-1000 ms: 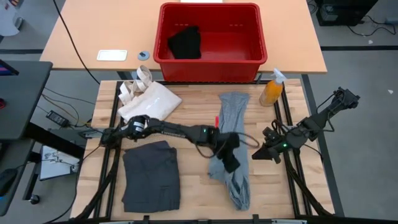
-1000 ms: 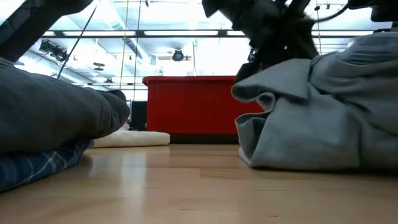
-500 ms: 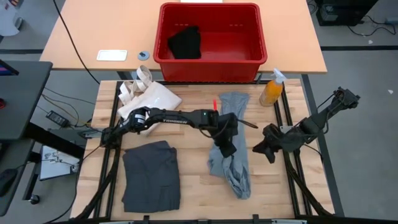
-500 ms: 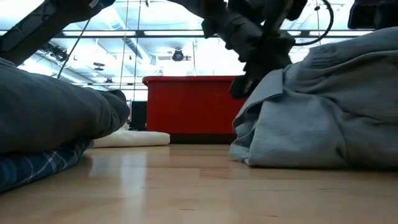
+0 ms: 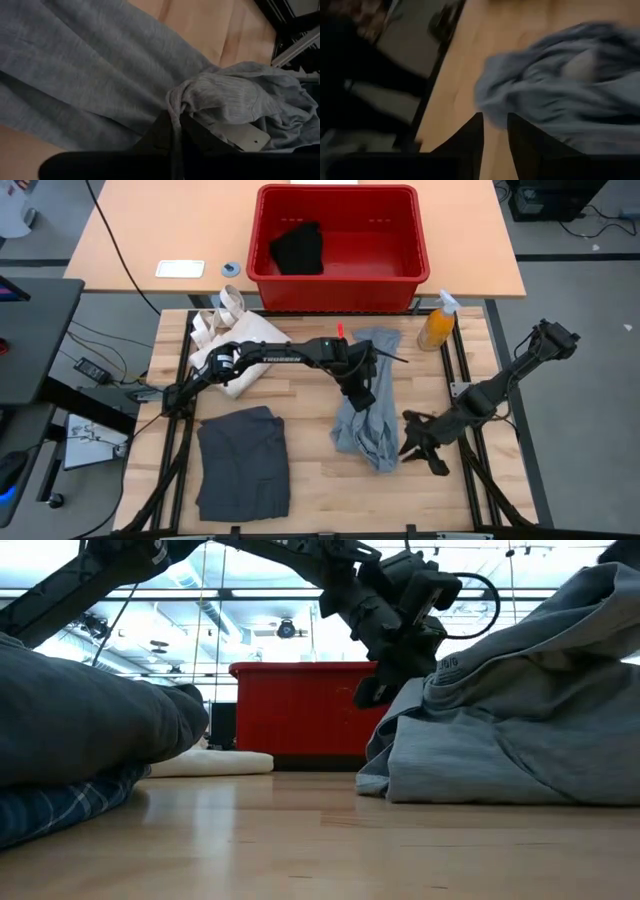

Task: Fold Laundry from Bin
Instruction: Fold the light gray t-shirt

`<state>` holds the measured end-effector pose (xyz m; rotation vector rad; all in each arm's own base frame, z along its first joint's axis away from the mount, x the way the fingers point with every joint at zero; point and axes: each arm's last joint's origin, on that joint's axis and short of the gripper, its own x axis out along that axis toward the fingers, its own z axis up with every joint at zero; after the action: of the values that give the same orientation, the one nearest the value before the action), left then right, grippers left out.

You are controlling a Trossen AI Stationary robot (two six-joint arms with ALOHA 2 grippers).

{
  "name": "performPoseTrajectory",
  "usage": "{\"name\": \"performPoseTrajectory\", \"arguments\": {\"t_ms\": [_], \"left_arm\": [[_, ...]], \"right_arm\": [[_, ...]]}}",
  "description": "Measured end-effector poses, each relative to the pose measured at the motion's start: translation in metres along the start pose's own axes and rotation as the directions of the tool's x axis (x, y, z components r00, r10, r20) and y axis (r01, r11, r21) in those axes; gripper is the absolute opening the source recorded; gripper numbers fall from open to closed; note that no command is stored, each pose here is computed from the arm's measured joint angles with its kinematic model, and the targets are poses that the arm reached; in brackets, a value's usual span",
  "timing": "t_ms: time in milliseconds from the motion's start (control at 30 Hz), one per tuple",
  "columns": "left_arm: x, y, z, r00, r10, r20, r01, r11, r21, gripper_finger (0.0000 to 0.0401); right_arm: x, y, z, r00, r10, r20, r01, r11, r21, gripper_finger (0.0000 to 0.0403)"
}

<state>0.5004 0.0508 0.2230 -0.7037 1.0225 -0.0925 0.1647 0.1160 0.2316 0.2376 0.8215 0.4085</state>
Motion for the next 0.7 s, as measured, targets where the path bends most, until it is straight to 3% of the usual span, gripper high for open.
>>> {"name": "performPoseTrajectory", "arguments": {"t_ms": [133,267,400,467,567,700], "left_arm": [[0.000,0.000,-0.001,1.000,0.003,-0.008,-0.003,1.000,-0.003,0.0017],[0.000,0.000,-0.001,1.000,0.003,-0.010,-0.003,1.000,-0.003,0.0017],[0.000,0.000,-0.001,1.000,0.004,-0.010,-0.004,1.000,0.009,0.0017],[-0.001,0.002,0.000,1.000,0.005,-0.007,-0.005,1.000,0.006,0.0017],[-0.003,0.006,0.002,1.000,0.009,-0.001,-0.009,1.000,-0.004,0.0017],[-0.006,0.012,0.005,1.000,0.014,0.008,-0.014,0.999,-0.034,0.0017]], "right_arm": [[0.007,0.003,0.001,0.996,0.064,-0.058,-0.064,0.998,0.008,0.0138],[0.006,0.005,0.004,0.994,0.105,-0.030,-0.105,0.994,0.015,0.0204],[0.007,0.006,0.004,0.998,0.055,-0.005,-0.055,0.998,-0.042,0.0258],[0.009,0.009,0.002,1.000,-0.003,0.016,0.006,0.988,-0.157,0.0265],[0.014,0.013,-0.001,0.997,-0.068,0.041,0.078,0.938,-0.337,0.0259],[0.019,0.015,0.002,0.995,-0.060,0.078,0.087,0.905,-0.416,0.0238]]}}
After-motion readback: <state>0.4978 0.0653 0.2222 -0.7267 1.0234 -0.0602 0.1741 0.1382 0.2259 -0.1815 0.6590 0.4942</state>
